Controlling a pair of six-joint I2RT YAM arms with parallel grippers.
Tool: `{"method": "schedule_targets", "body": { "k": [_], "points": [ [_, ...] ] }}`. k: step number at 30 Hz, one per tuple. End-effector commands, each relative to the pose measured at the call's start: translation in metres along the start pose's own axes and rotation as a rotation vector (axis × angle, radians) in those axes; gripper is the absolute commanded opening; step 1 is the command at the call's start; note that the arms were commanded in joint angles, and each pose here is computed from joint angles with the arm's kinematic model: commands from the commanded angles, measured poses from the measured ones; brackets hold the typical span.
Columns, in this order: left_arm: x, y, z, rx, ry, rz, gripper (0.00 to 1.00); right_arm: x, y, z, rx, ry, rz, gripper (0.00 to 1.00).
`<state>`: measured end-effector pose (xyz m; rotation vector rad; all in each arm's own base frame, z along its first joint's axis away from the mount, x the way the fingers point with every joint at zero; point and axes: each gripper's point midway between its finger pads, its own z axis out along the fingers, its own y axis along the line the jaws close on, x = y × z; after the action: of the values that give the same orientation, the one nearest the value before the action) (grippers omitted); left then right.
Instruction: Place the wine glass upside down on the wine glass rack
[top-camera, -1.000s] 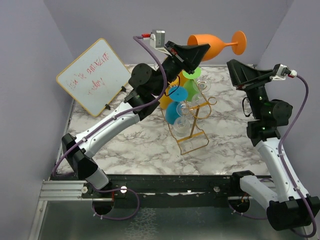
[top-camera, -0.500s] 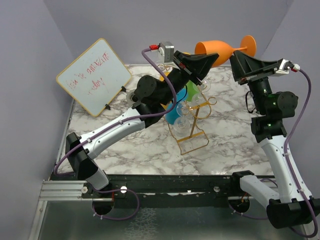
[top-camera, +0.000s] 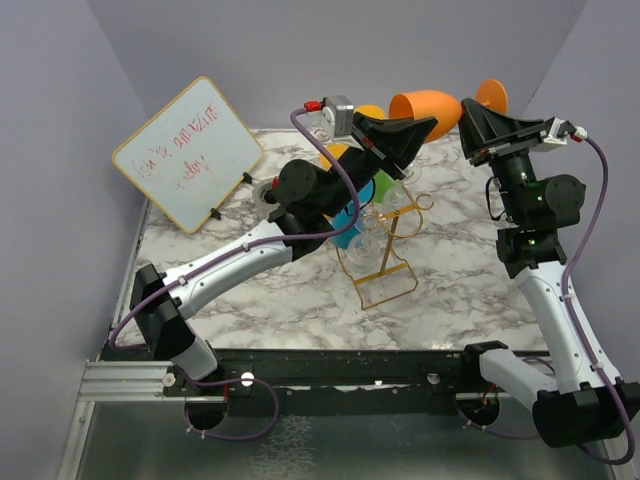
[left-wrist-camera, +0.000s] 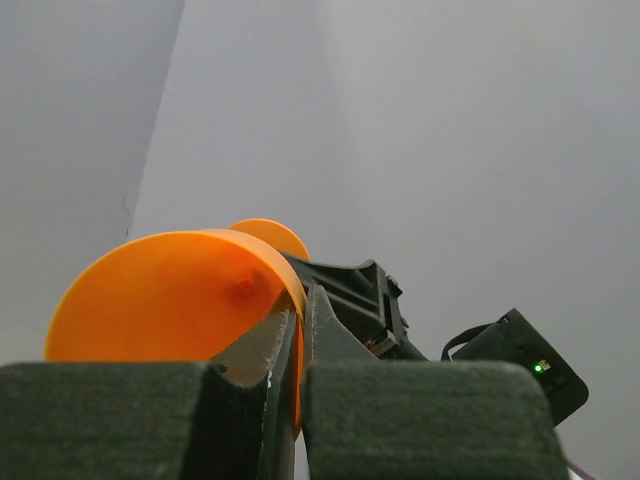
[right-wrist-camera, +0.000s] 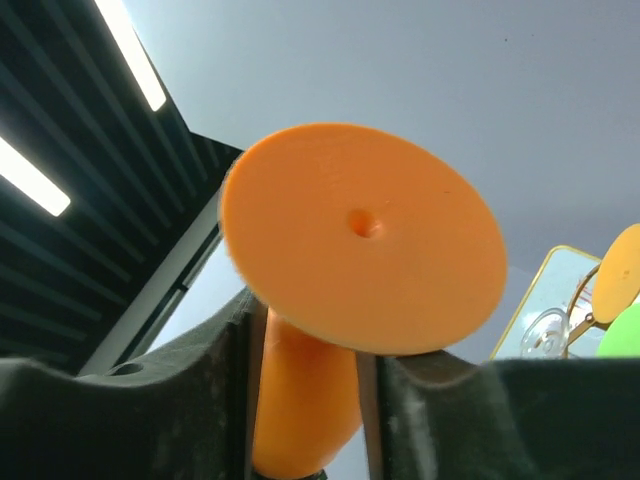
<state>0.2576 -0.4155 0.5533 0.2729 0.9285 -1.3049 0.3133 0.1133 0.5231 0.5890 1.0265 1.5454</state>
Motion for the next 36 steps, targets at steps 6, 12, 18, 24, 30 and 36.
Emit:
{"method": "schedule_targets", "body": {
  "k": [6,12,18,24,30,36],
  "points": [
    [-0.016,-0.022,-0.012,0.074,-0.036,0.000,0.00,0.001,0.018,0.000,-0.095,0.013,0.026,0.25],
    [-0.017,-0.023,-0.018,0.074,-0.035,-0.001,0.00,0.000,0.021,0.000,-0.112,0.004,-0.005,0.12],
    [-0.020,-0.019,-0.025,0.047,-0.041,0.005,0.18,-0.002,0.021,0.001,-0.125,-0.012,-0.061,0.01],
    [-0.030,-0.012,-0.033,-0.005,-0.064,0.008,0.47,-0.005,0.020,0.001,-0.147,-0.033,-0.150,0.01],
    [-0.043,0.000,-0.050,-0.093,-0.081,0.032,0.74,-0.008,0.024,0.002,-0.168,-0.054,-0.308,0.01],
    [-0.047,0.021,-0.078,-0.240,0.025,0.123,0.87,-0.014,0.018,0.000,-0.095,-0.060,-0.595,0.01]
  ]
}}
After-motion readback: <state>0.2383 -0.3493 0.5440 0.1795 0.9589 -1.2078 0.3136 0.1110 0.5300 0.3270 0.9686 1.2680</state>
